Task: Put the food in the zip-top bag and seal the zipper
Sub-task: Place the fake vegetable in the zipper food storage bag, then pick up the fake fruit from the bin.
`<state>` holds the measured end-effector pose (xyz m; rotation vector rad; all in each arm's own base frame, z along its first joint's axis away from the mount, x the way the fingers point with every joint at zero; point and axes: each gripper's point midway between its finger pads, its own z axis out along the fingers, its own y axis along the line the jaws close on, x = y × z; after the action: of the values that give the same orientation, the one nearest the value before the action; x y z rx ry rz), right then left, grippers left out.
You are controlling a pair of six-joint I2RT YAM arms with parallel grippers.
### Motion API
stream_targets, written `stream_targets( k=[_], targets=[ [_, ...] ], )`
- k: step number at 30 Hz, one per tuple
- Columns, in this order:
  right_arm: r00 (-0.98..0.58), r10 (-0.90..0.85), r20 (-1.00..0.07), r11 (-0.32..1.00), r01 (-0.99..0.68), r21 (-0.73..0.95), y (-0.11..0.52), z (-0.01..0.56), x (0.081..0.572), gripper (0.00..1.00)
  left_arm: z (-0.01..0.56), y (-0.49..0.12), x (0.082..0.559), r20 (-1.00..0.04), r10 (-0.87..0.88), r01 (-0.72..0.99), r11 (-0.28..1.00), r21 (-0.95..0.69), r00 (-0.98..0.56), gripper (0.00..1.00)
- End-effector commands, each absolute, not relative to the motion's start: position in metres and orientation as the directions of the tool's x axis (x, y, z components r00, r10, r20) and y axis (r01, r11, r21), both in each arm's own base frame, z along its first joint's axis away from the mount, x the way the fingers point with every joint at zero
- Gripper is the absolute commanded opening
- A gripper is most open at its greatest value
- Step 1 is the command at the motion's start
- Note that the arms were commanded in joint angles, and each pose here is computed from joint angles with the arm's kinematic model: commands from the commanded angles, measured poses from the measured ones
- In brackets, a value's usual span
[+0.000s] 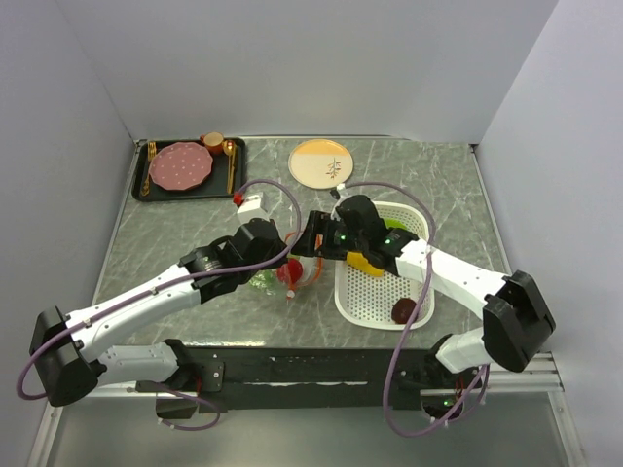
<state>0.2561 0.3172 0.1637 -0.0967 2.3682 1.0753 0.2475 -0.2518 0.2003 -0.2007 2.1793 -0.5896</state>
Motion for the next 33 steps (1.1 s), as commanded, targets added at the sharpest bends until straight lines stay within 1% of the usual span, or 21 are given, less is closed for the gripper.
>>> stream_targets(
  k=[1,2,4,6,10,12,13,14,15,17,24,25,27,28,33],
  targets=[
    [-0.779,0.206,-0.593,0.730,-0.281,0.623,0.294,0.191,0.264,0.84,0.223,-0.249,0.251,-0.718,-0.378,0.069,0.859,-0.508,-0.585,0.01],
    [-0.755,0.232,-0.614,0.761,-0.252,0.597,0.283,0.191,0.269,0.84,0.223,-0.249,0.251,-0.717,-0.379,0.069,0.858,-0.509,-0.585,0.01],
    [-0.742,0.254,-0.620,0.800,-0.199,0.566,0.262,0.189,0.270,0.84,0.221,-0.249,0.252,-0.717,-0.376,0.065,0.861,-0.505,-0.587,0.01],
    [-0.709,0.296,-0.640,0.852,-0.107,0.512,0.235,0.183,0.281,0.84,0.219,-0.249,0.251,-0.716,-0.375,0.065,0.861,-0.504,-0.589,0.01],
    [-0.717,0.296,-0.632,0.908,0.005,0.420,0.190,0.153,0.283,0.84,0.216,-0.252,0.251,-0.711,-0.370,0.071,0.859,-0.507,-0.597,0.01],
    [-0.732,0.252,-0.633,0.927,-0.006,0.376,0.178,0.141,0.283,0.84,0.216,-0.253,0.251,-0.711,-0.369,0.073,0.859,-0.507,-0.599,0.01],
    [-0.747,0.244,-0.618,0.939,0.023,0.343,0.167,0.130,0.285,0.84,0.216,-0.254,0.252,-0.712,-0.367,0.074,0.860,-0.505,-0.599,0.01],
    [-0.758,0.224,-0.613,0.945,0.014,0.327,0.165,0.126,0.285,0.85,0.216,-0.254,0.252,-0.712,-0.364,0.074,0.861,-0.503,-0.600,0.01],
    [-0.767,0.167,-0.619,0.954,-0.032,0.298,0.163,0.121,0.285,0.85,0.215,-0.254,0.252,-0.713,-0.362,0.074,0.862,-0.501,-0.601,0.01],
    [-0.783,0.136,-0.607,0.966,-0.032,0.258,0.158,0.111,0.286,0.85,0.215,-0.254,0.252,-0.713,-0.362,0.074,0.862,-0.501,-0.601,0.01],
    [-0.799,-0.007,-0.601,0.981,-0.123,0.153,0.156,0.092,0.297,0.88,0.215,-0.255,0.252,-0.709,-0.370,0.071,0.858,-0.508,-0.600,0.01],
    [-0.820,-0.030,-0.572,0.985,-0.123,0.124,0.153,0.082,0.296,0.87,0.214,-0.255,0.252,-0.709,-0.367,0.072,0.860,-0.506,-0.602,0.01],
    [-0.825,-0.059,-0.562,0.989,-0.124,0.079,0.149,0.076,0.301,0.88,0.213,-0.255,0.252,-0.710,-0.360,0.071,0.864,-0.499,-0.605,0.01],
    [-0.838,-0.074,-0.540,0.990,-0.129,0.065,0.148,0.067,0.300,0.88,0.213,-0.254,0.252,-0.711,-0.358,0.071,0.865,-0.496,-0.605,0.01],
    [-0.868,-0.067,-0.492,0.987,-0.129,0.094,0.157,0.055,0.299,0.88,0.213,-0.252,0.251,-0.710,-0.365,0.067,0.863,-0.500,-0.602,0.01]
  ],
)
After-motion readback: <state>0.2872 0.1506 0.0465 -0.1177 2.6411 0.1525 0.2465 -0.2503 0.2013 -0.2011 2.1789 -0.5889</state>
